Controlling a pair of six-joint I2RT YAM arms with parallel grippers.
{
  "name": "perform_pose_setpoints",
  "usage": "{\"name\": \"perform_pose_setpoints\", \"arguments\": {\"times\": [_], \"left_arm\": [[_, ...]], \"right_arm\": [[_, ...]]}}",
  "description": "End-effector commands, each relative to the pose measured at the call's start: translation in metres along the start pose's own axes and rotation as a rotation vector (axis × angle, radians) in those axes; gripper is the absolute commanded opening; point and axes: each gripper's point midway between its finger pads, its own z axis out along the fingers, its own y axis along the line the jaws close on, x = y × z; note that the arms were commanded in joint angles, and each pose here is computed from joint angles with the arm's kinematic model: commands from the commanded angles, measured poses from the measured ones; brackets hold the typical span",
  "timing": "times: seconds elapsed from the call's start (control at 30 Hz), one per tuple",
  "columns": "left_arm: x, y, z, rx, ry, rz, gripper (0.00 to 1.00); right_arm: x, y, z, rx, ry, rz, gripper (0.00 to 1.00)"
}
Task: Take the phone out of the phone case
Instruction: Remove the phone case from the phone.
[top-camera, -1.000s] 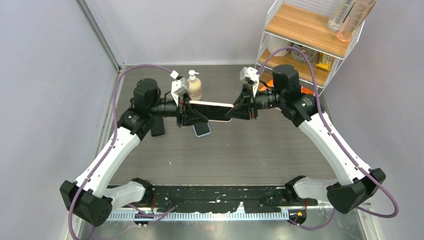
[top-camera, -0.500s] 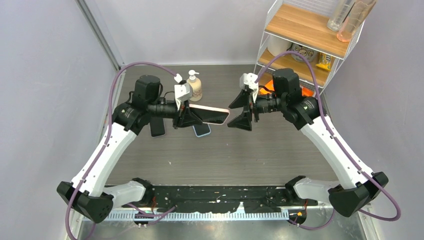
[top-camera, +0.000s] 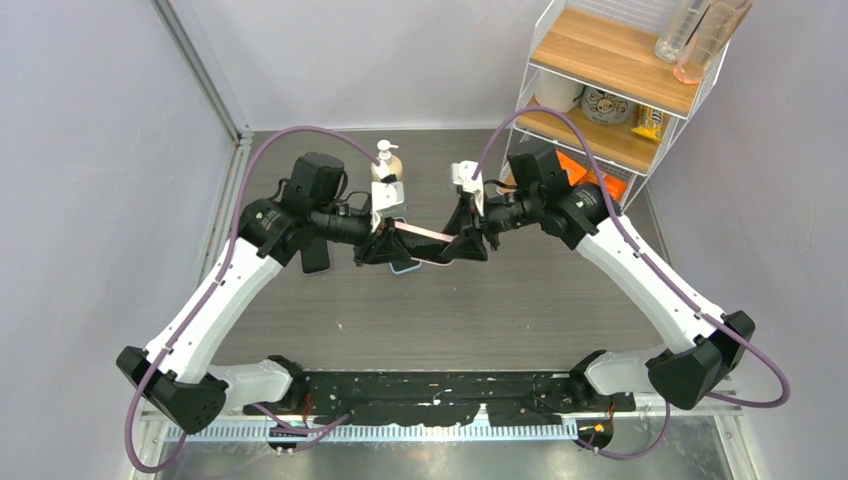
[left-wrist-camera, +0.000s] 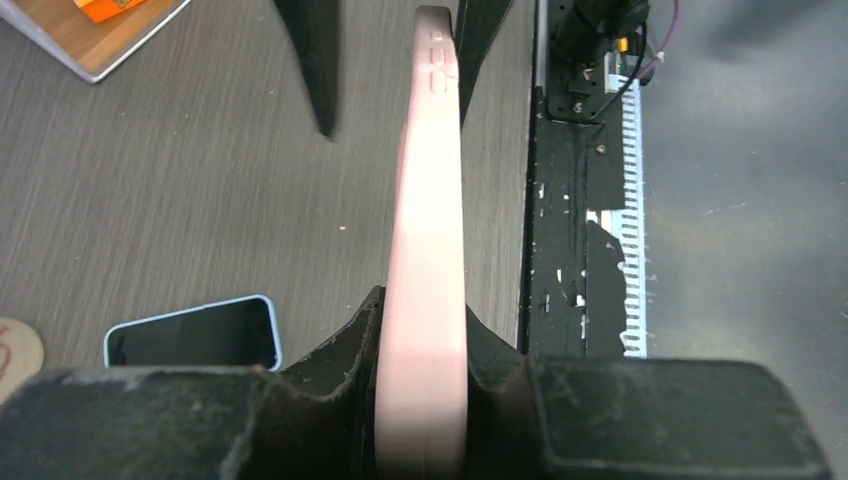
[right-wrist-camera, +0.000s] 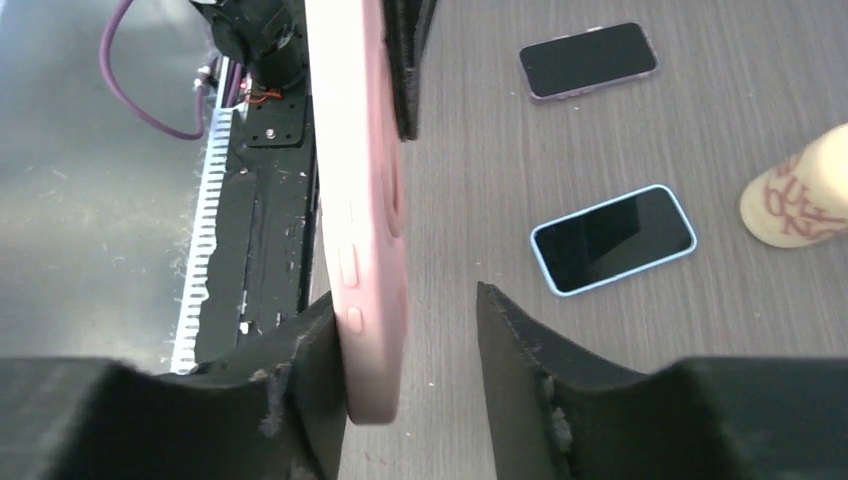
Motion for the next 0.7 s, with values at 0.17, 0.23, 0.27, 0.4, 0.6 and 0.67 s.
{"name": "perform_pose_setpoints", "arguments": {"times": [0.17, 0.23, 0.27, 0.4, 0.6, 0.67], "left_arm": [[-0.032, 0.005, -0.005, -0.037, -0.095, 0.072, 0.09], [-0.031, 0.006, -0.006, -0.047, -0.108, 0.069, 0.51], [-0.032, 0.005, -0.008, -0.057, -0.122, 0.064, 0.6], [-0.037, 0.006, -0.019, -0.071, -0.195, 0.009, 0.81], [-0.041, 0.008, -0.028, 0.014, -0.277, -0.16, 0.77], [-0.042, 0.009, -0.027, 0.038, -0.29, -0.195, 0.71]], "right_arm": [[-0.002, 0.01, 0.013, -0.058, -0.006, -0.012, 0.06], [0.0, 0.007, 0.009, -0.026, 0.002, -0.028, 0.05], [0.0, 0.007, 0.008, -0.016, 0.001, -0.038, 0.05], [-0.001, 0.008, 0.0, 0.019, 0.0, -0.062, 0.05], [-0.002, 0.01, -0.004, 0.036, -0.005, -0.077, 0.05], [-0.001, 0.009, -0.004, 0.036, -0.005, -0.078, 0.05]]}}
